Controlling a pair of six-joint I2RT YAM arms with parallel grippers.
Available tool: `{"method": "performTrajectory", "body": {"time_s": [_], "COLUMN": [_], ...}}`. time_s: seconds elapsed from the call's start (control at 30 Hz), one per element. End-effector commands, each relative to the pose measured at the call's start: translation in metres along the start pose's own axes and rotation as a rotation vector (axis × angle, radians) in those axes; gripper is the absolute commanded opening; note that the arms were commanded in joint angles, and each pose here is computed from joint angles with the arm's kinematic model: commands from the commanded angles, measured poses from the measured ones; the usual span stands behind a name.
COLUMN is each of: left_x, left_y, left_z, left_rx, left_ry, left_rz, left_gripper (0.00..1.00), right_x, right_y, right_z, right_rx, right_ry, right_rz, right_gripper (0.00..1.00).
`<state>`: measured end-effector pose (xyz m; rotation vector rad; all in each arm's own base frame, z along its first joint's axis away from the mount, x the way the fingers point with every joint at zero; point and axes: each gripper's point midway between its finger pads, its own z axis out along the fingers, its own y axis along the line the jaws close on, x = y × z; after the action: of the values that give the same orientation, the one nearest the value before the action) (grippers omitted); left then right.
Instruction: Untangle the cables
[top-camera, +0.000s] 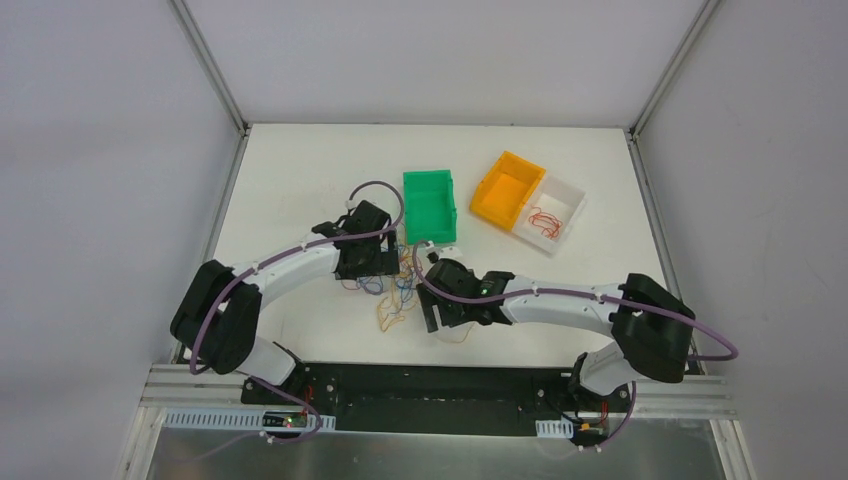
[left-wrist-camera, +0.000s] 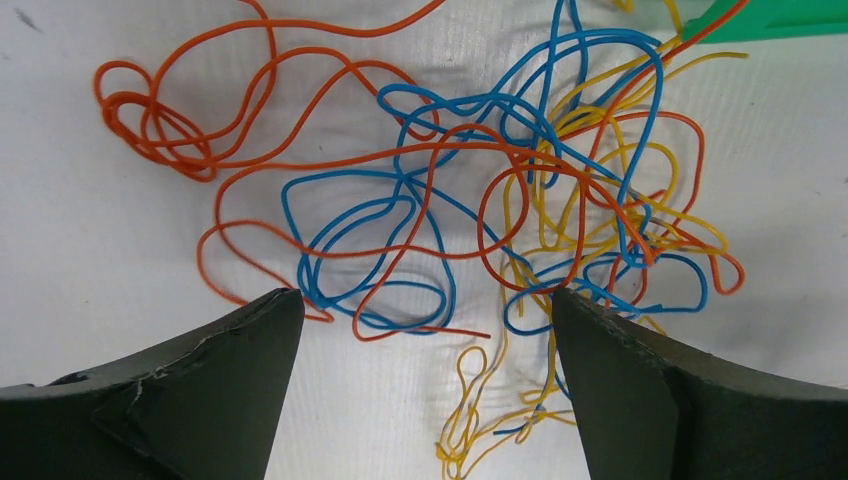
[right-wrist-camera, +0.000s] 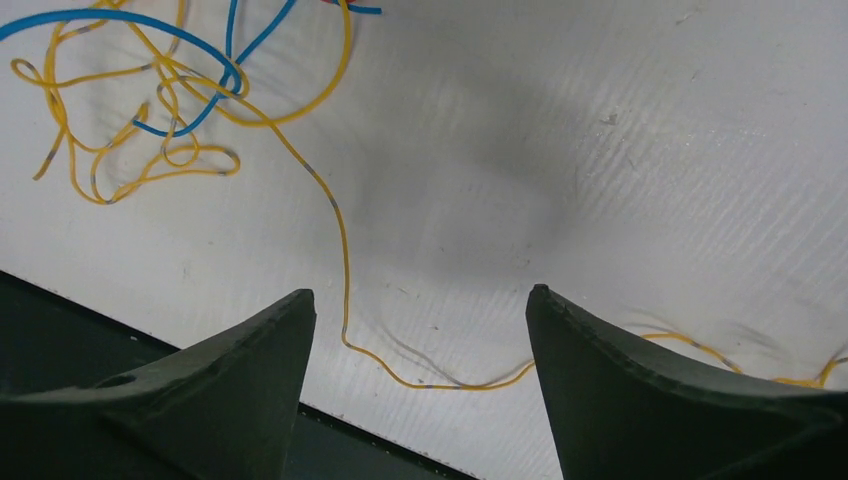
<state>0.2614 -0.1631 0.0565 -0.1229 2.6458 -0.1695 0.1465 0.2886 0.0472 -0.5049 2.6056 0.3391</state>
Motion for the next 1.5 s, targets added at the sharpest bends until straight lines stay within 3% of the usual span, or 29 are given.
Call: {"method": "performTrajectory", "body": {"time_s": [0.0,0.17,0.23,0.73,1.47], "left_x": [-0.011,-0.013,-0.014,-0.011,-0.012], "left_y": [-0.011,-0.008,-0.006,0.012,0.025], "left_z": [0.010,0.013,0.013,0.021,0.016], "left_rx": [0.021,0.001,-0.007,-0.080,-0.026], "left_ry": [-0.004,-0.025,-0.036,-0.078,-0.049], "left_rz": [-0.025,-0.041,-0.042,-0.083,-0.119], "left_gripper": [0.99,0.99,0.98,0.94,0.95], "right_x": [-0.005,-0.004,-0.009,-0.050,-0.083], "right_y": [0.001,-0.019,-0.029,-0.096,-0.167], "right_z": [0.011,0.009,0.002,-0.075,-0.172], "right_rx": [0.008,0.077,0.101,0.082,0.225], "right_ry": [-0.042,-0.085,-0.126,-0.422,-0.610], "right_rz": [-0.005,0.011,0.036,0.347,0.458], "right_gripper": [0.74,0.13,0.00,0.00,0.00]}}
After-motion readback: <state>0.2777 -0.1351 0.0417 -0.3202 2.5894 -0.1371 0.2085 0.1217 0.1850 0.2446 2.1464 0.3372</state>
